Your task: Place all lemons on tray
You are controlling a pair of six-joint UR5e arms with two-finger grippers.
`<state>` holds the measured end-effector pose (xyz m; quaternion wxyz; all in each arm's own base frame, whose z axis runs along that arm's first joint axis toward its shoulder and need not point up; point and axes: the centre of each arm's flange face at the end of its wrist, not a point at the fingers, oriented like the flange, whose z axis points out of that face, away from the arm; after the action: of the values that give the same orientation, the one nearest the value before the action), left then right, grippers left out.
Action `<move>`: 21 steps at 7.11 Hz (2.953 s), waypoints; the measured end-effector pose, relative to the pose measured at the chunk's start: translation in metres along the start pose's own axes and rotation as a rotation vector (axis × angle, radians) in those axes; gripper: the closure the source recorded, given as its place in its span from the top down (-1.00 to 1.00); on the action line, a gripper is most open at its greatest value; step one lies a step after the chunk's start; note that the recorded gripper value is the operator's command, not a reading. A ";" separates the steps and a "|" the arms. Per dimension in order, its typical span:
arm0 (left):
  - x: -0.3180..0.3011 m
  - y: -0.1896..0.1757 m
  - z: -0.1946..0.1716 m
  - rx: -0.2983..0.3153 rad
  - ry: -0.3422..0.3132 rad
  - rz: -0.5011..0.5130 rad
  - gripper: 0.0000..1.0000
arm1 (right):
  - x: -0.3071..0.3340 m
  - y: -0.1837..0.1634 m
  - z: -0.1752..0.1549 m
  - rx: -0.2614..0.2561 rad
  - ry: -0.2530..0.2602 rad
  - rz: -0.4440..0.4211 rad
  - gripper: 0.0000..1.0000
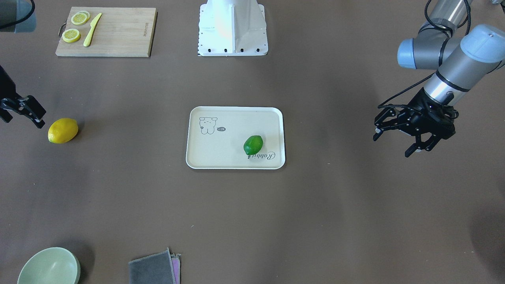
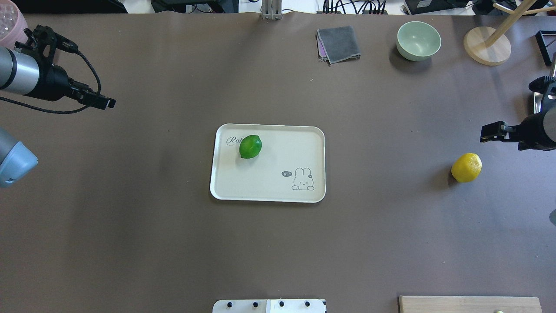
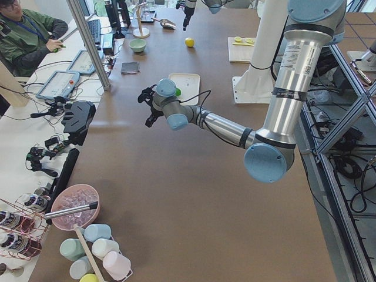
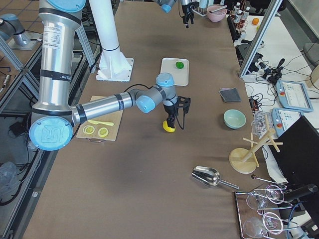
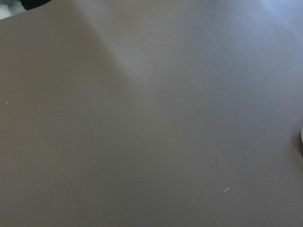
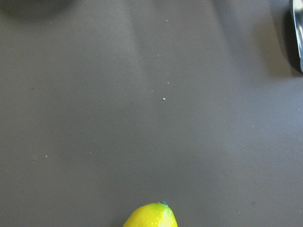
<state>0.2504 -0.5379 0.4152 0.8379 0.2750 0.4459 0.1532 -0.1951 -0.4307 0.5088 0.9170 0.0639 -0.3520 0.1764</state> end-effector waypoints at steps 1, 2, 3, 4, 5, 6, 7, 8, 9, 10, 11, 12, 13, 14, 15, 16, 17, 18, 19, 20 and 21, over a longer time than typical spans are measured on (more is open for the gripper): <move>0.000 -0.001 0.000 0.002 0.000 0.000 0.96 | -0.008 0.011 0.012 0.018 0.006 0.054 0.93; 0.001 -0.002 0.000 0.004 0.000 0.001 0.96 | -0.017 0.024 0.023 0.033 0.014 0.093 0.93; 0.001 -0.003 0.000 0.004 0.000 0.001 0.96 | -0.024 0.036 0.033 0.041 0.017 0.112 0.93; 0.001 -0.003 0.000 0.004 0.000 0.001 0.96 | -0.028 0.045 0.042 0.042 0.023 0.112 0.93; 0.002 -0.003 0.001 0.003 0.000 0.001 0.96 | -0.028 0.050 0.053 0.045 0.028 0.105 0.93; 0.002 -0.003 0.001 0.003 0.000 0.001 0.96 | -0.026 0.054 0.063 0.049 0.034 0.097 0.87; 0.002 -0.003 0.001 0.002 0.000 0.002 0.96 | -0.025 0.058 0.072 0.055 0.043 0.089 0.15; 0.001 -0.003 0.002 0.001 0.000 0.001 0.96 | -0.025 0.061 0.079 0.064 0.054 0.086 -0.98; 0.001 -0.002 0.002 -0.001 0.000 0.001 0.96 | -0.025 0.063 0.084 0.075 0.064 0.088 -1.00; 0.000 -0.001 0.003 -0.004 -0.001 0.000 0.96 | -0.027 0.066 0.086 0.081 0.066 0.084 -1.00; -0.001 0.000 0.004 -0.005 -0.002 0.000 0.96 | -0.034 0.067 0.082 0.082 0.053 0.077 -1.00; -0.002 0.001 0.004 -0.007 -0.004 -0.001 0.96 | -0.051 0.065 0.064 0.083 0.027 0.074 -1.00; -0.002 0.002 0.004 -0.008 -0.004 -0.002 0.96 | -0.079 0.060 0.037 0.076 0.014 0.079 -1.00; -0.002 0.003 0.005 -0.010 -0.004 -0.002 0.96 | -0.127 0.058 0.012 0.060 0.021 0.076 -1.00; -0.003 0.004 0.005 -0.012 -0.004 -0.003 0.96 | -0.185 0.066 -0.005 0.037 0.034 0.054 -1.00; -0.003 0.004 0.006 -0.012 -0.004 -0.003 0.96 | -0.240 0.082 -0.018 0.019 0.033 0.022 -1.00; -0.003 0.005 0.006 -0.013 -0.004 -0.003 0.96 | -0.282 0.098 -0.023 0.009 0.022 -0.006 -1.00; -0.003 0.005 0.006 -0.014 -0.004 -0.003 0.96 | -0.320 0.109 -0.020 0.001 0.011 -0.024 -1.00; -0.003 0.006 0.006 -0.015 -0.004 -0.003 0.96 | -0.364 0.115 -0.013 -0.008 0.005 -0.037 -1.00; -0.003 0.006 0.006 -0.015 -0.004 -0.004 0.96 | -0.408 0.121 -0.003 -0.019 0.006 -0.042 -1.00; -0.003 0.006 0.006 -0.015 -0.004 -0.004 0.96 | -0.439 0.124 0.007 -0.026 0.017 -0.045 0.25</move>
<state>0.2537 -0.5365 0.4241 0.8411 0.2682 0.4435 0.1545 -0.5472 -0.4396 0.2198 0.9244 0.0584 -0.3452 0.1515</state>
